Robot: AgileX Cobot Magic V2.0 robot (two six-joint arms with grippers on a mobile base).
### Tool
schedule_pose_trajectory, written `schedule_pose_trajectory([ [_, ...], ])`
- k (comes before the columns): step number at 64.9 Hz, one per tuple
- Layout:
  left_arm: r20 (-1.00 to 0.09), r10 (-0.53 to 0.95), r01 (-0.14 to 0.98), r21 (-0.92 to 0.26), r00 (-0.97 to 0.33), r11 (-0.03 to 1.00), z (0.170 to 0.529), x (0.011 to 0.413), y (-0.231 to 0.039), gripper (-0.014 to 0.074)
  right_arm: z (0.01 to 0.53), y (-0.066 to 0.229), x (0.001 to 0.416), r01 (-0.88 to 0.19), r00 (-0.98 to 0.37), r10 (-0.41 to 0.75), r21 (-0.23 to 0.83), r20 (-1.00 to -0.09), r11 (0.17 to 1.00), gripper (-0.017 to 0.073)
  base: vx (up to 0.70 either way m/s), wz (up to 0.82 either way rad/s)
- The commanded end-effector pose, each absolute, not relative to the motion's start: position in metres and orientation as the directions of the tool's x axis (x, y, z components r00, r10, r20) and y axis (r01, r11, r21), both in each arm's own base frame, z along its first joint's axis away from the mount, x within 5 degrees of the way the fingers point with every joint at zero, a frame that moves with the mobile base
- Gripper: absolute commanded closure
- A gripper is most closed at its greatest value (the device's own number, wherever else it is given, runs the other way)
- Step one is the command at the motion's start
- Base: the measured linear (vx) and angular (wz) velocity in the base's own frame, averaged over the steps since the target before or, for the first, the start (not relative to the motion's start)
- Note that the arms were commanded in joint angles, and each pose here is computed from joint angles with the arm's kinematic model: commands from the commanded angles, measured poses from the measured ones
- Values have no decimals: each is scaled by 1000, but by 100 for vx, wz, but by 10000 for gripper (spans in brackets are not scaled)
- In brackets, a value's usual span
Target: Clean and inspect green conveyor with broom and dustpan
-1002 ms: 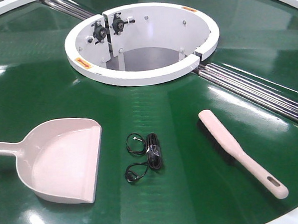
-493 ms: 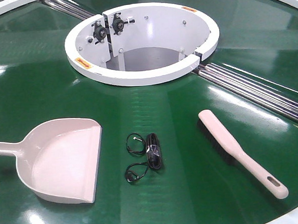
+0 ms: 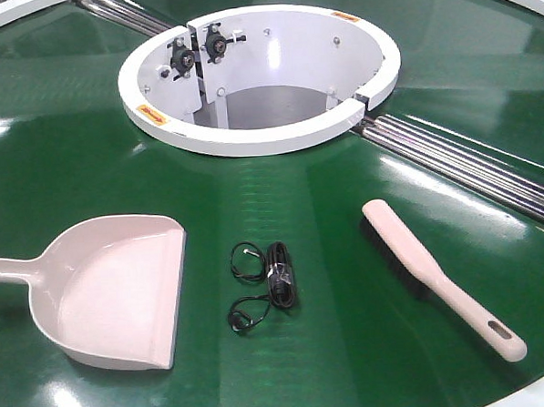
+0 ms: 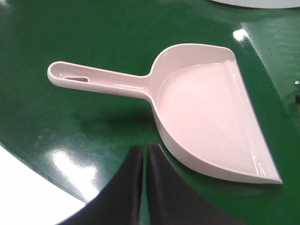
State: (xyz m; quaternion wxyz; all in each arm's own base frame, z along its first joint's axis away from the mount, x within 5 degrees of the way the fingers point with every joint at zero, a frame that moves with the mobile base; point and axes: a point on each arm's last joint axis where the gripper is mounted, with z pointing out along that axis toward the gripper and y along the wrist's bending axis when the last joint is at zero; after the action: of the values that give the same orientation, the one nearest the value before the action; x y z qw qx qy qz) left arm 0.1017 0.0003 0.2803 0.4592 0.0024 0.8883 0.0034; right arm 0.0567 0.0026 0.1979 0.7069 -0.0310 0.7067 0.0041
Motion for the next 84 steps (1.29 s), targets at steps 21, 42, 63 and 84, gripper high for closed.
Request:
schedule_pose_trajectory([
  [21,-889,27,0,30,-456,1000,301,111,1,416,204,3,56,-44,80,-45,-49,-996,998,568,0,0],
  [42,-893,27,0,30,-449,1000,301,111,1,57,204,3,56,-44,80,-45,-49,-996,998,568,0,0],
  [63,-900,-15,14,-23,-435,1000,306,112,-2,64,204,3,56,-44,80,-45,-49,-996,998,568,0,0],
  [84,-727,444,346,295,-523,891,363,154,-9,105,204,3,56,-44,80,-45,-49,-996,998,568,0,0],
])
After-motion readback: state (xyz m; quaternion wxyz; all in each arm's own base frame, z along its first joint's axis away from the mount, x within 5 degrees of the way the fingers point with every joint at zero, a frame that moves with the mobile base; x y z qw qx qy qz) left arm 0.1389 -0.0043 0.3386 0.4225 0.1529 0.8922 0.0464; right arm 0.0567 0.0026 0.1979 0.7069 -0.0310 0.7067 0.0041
